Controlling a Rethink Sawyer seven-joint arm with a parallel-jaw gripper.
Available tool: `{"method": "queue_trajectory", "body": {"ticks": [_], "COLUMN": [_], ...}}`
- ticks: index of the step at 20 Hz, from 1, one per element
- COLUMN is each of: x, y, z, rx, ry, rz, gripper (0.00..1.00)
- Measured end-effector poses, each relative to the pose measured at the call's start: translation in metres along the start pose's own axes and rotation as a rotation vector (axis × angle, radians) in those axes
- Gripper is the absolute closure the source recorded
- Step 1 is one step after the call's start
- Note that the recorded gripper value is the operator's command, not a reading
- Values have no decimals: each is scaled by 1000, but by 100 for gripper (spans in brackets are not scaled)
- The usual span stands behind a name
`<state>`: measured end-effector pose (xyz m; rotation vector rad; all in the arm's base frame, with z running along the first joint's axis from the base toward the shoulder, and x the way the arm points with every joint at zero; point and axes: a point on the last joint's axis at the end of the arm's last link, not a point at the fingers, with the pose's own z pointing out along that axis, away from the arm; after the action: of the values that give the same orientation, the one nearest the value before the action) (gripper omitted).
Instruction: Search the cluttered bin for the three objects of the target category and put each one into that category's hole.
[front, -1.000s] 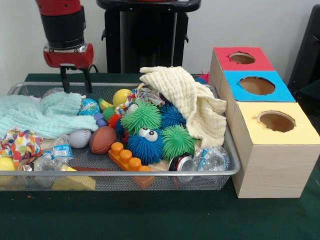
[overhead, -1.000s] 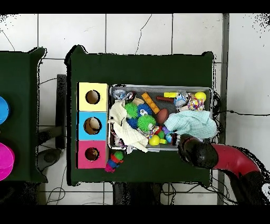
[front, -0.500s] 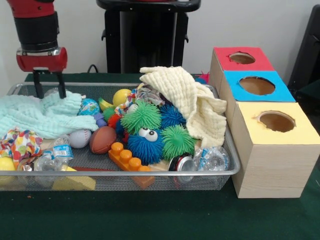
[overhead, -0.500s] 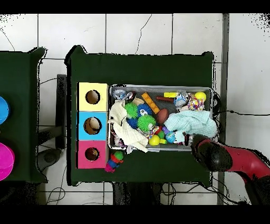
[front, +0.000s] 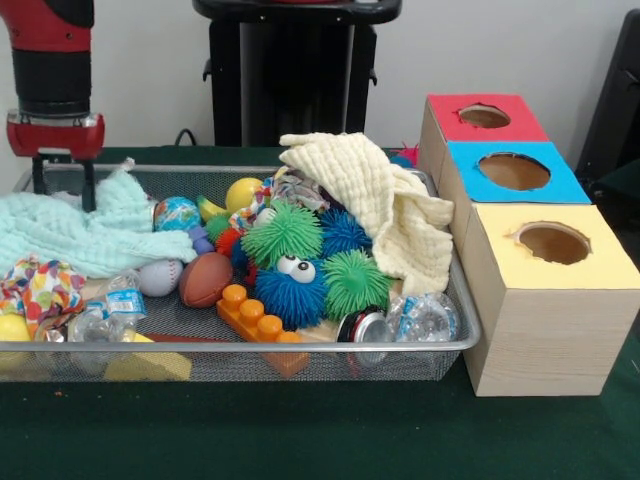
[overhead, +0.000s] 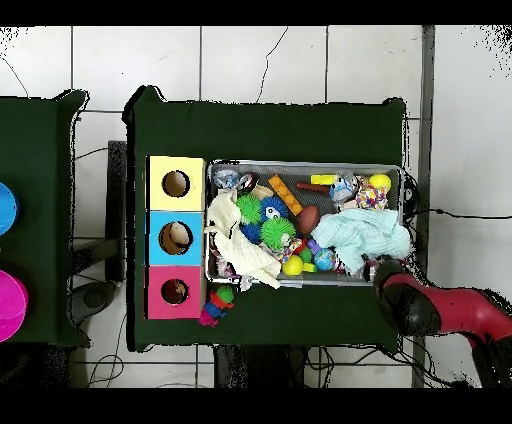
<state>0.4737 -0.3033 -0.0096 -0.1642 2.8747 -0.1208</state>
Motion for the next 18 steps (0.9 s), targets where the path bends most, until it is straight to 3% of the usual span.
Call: {"method": "queue_trajectory", "body": {"ticks": [2, 4, 6, 8, 10, 12, 16, 18], "x": [-1, 1, -6, -16, -15, -12, -16, -17], "y": [-1, 6, 5, 7, 13, 22, 25, 26], "z": [5, 29, 35, 48, 60, 74, 81, 81], "rx": [9, 16, 23, 17, -5, -54, -93, -93], "ry": [-24, -84, -129, -205, -246, -286, -333, -335], "rz": [-22, -99, -119, -134, -132, -83, -23, -24], "gripper": [0, 0, 0, 0, 0, 0, 0, 0]}}
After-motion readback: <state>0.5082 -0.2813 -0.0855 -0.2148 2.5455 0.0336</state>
